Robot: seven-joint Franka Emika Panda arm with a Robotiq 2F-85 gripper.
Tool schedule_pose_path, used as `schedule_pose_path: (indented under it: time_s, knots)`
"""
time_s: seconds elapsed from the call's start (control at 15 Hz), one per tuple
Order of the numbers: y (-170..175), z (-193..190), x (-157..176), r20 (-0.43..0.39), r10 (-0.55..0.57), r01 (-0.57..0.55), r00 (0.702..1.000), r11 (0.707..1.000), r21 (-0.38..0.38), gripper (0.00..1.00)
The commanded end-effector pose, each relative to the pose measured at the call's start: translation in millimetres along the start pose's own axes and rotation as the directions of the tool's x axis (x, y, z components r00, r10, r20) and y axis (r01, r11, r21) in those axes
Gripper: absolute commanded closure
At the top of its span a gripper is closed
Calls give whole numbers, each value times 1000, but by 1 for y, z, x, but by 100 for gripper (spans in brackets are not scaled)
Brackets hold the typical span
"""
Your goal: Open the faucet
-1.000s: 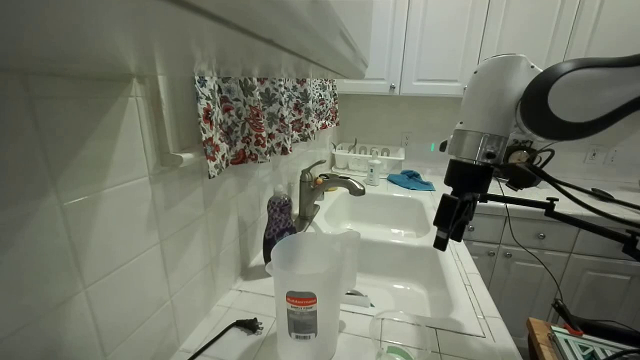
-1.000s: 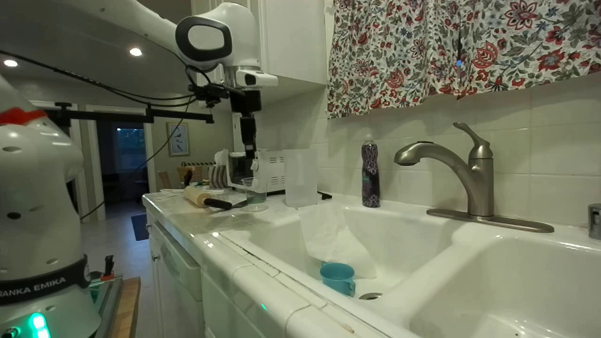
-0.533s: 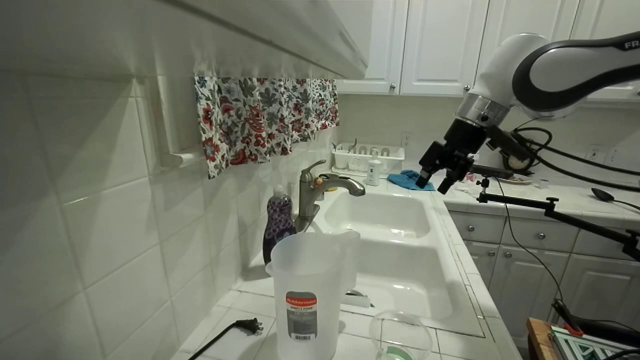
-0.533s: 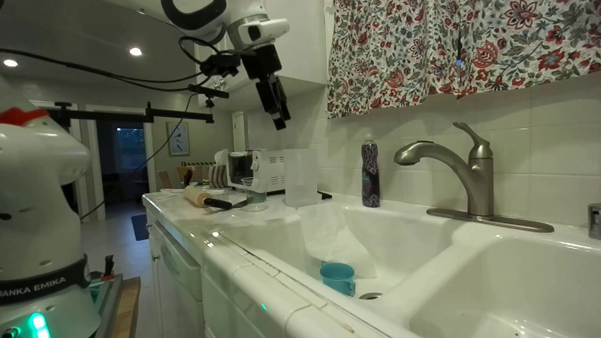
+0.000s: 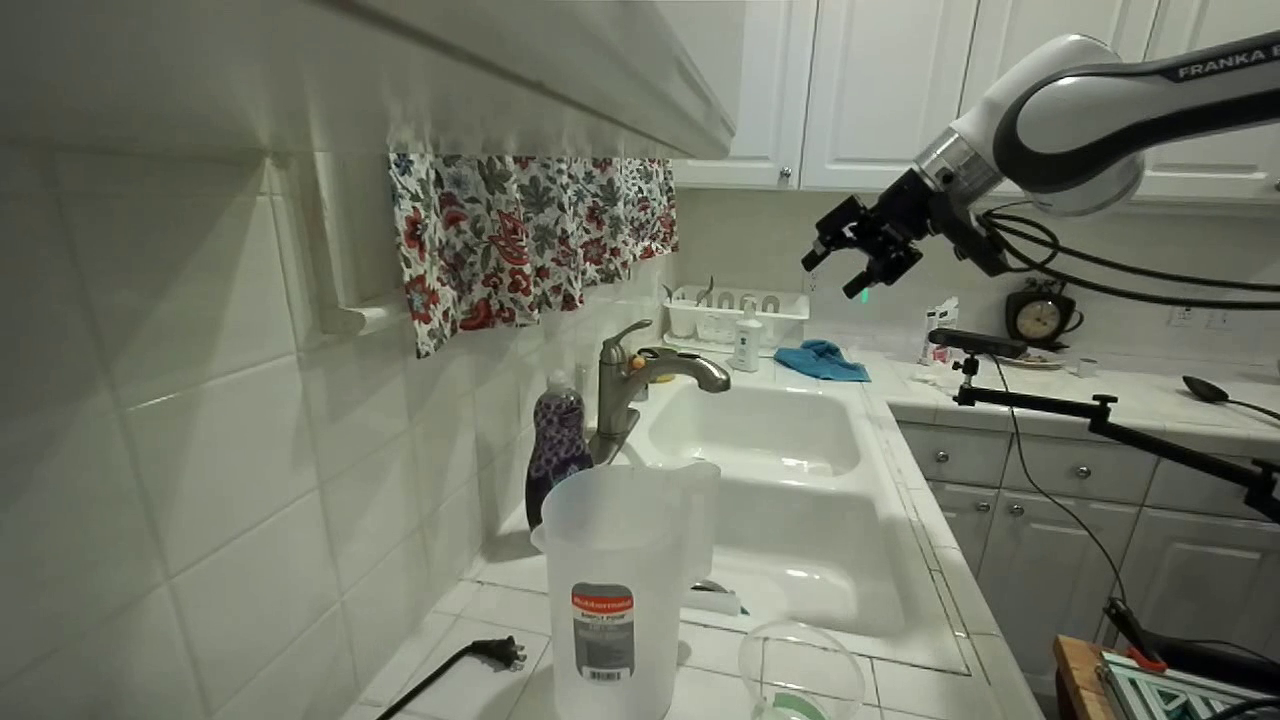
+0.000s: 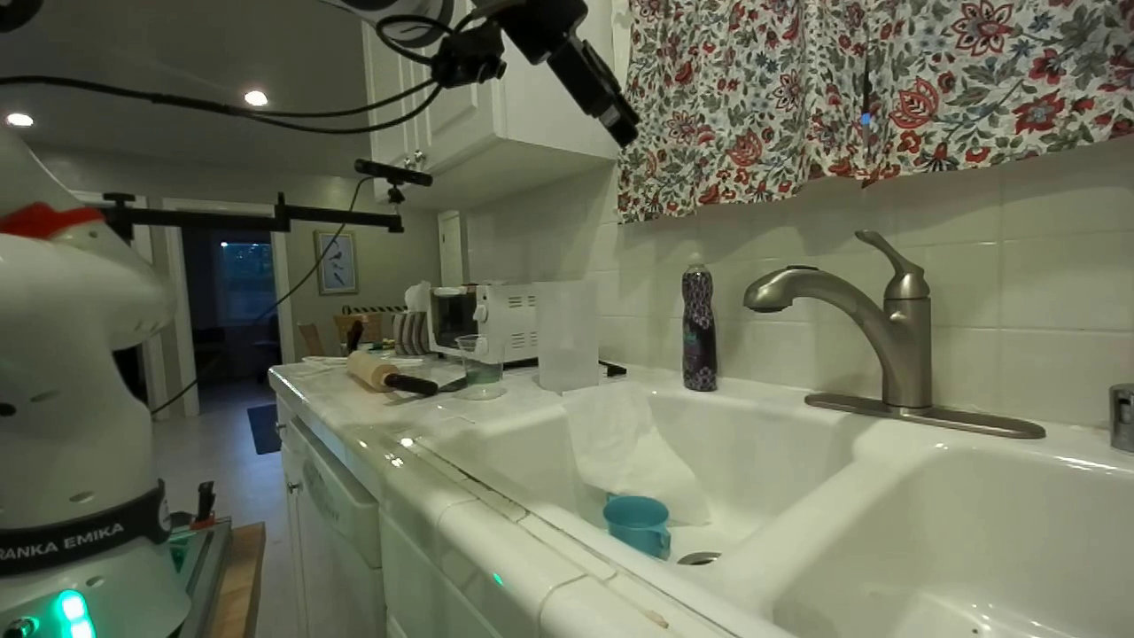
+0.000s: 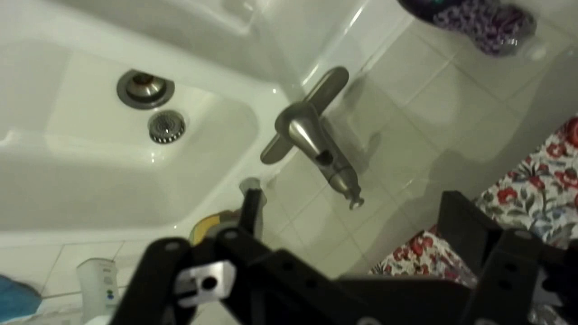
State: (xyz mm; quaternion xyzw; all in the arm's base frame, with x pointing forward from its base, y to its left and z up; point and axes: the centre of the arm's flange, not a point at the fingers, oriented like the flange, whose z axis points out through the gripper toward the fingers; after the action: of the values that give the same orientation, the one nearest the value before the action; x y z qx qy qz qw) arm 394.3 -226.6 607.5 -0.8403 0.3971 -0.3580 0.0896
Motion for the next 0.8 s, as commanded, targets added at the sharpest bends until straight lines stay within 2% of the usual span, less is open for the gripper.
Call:
schedule_pose_path:
  time_s: [0.0,0.13,0.53,0.73]
  knots:
    - [0,2,9,-36,21,-21,999,1000,0,0]
    - [1,11,22,-66,47,-47,997,999,-9,0]
    - [-1,17,27,-69,55,-56,996,998,-14,0]
    - [3,43,48,-137,163,-163,977,987,4,0]
